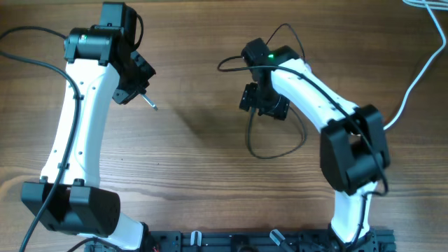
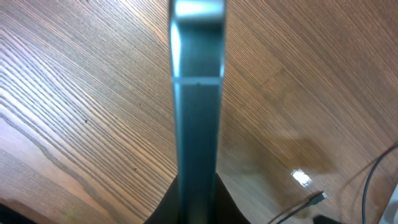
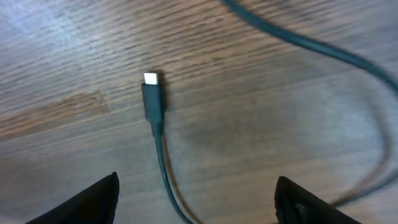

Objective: Plug charger to phone and switch on socket
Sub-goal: 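Grasp the USB-C plug end with the right gripper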

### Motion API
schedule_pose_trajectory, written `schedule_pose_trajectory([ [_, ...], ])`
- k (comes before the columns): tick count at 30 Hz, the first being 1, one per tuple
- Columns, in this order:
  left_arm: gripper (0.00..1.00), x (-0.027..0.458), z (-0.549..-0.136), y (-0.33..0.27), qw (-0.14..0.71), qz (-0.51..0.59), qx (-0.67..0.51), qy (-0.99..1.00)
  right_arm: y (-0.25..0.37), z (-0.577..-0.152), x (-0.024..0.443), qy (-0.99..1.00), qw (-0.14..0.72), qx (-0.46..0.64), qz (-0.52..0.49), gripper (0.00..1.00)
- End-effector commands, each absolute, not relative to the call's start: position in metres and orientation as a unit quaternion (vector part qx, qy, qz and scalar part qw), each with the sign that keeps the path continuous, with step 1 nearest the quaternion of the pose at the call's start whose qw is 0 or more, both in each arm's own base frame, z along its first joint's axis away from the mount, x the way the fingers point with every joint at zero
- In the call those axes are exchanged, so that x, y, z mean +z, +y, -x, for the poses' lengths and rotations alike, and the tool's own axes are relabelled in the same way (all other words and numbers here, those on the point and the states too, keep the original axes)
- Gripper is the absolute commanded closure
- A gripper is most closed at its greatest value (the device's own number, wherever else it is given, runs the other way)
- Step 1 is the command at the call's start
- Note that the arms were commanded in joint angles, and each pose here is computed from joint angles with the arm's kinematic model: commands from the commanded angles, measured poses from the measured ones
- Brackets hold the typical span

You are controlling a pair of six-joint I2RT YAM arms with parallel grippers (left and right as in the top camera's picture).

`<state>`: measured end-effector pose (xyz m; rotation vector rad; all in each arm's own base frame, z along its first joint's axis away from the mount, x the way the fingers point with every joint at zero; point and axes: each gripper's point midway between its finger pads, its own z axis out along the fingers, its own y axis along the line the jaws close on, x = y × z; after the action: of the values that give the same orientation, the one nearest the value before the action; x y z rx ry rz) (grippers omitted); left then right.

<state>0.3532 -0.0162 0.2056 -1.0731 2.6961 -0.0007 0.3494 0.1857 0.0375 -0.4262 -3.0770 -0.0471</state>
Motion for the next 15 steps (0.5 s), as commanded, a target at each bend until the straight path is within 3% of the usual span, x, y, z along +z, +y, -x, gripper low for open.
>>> schedule_pose_trajectory([
  [1,0.96,0.210,-0.356,-0.013,0.133,0.374,0.009,0.918,0.195,-0.345,0.014,-0.992,0.045,-0.024,0.114,0.20],
  [8,0.96,0.210,-0.357,-0.013,0.135,0.374,0.008,0.918,0.197,-0.351,0.006,-0.992,-0.006,0.033,0.125,0.28],
  [13,0.96,0.210,-0.357,-0.013,0.135,0.374,0.008,0.917,0.201,-0.346,-0.007,-0.992,0.004,0.045,0.115,0.34],
  [15,0.96,0.210,-0.357,-0.013,0.135,0.374,0.008,0.917,0.202,-0.343,-0.013,-0.992,0.012,0.046,0.115,0.42],
])
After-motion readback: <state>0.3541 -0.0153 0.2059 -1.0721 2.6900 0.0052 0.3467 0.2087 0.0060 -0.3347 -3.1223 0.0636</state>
